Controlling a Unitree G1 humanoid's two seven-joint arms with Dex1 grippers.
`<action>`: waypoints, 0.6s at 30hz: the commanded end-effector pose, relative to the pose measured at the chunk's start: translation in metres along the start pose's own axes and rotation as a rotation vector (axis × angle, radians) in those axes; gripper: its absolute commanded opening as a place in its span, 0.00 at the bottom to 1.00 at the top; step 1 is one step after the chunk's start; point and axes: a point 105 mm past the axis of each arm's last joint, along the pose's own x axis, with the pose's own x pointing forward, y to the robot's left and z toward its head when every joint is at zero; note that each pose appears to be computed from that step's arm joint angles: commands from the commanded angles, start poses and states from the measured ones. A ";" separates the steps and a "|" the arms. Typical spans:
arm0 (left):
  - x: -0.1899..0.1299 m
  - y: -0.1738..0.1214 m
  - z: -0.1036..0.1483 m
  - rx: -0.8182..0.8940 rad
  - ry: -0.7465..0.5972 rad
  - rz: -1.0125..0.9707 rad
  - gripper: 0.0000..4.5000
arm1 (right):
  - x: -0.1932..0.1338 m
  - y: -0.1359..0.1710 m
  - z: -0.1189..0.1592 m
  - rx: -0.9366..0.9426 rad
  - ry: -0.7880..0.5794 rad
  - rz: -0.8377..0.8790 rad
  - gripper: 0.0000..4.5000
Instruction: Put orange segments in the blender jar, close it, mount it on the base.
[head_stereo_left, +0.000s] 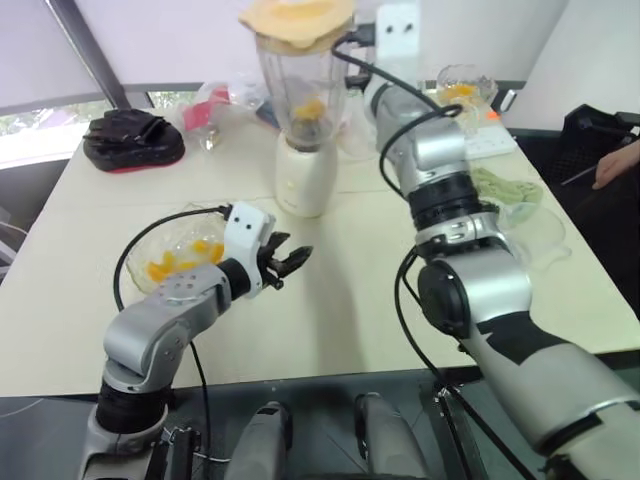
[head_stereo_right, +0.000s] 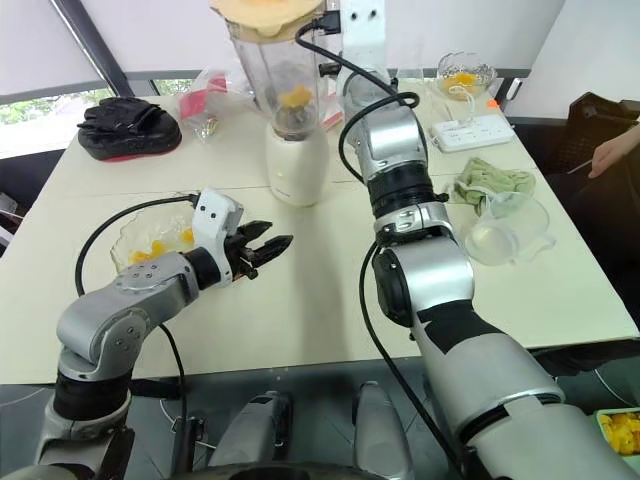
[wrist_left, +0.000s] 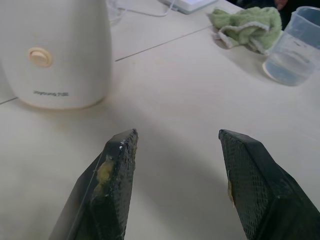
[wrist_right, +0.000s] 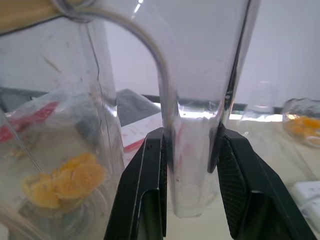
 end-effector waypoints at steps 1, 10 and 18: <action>-0.008 0.000 0.013 0.031 -0.054 0.025 0.61 | -0.002 0.006 0.043 0.009 -0.146 0.012 0.18; -0.022 0.007 0.018 0.029 -0.099 0.091 0.61 | 0.006 0.005 0.023 -0.029 -0.108 0.008 0.18; -0.031 0.011 0.019 0.037 -0.116 0.124 0.61 | 0.009 0.002 0.008 -0.050 -0.073 0.004 0.18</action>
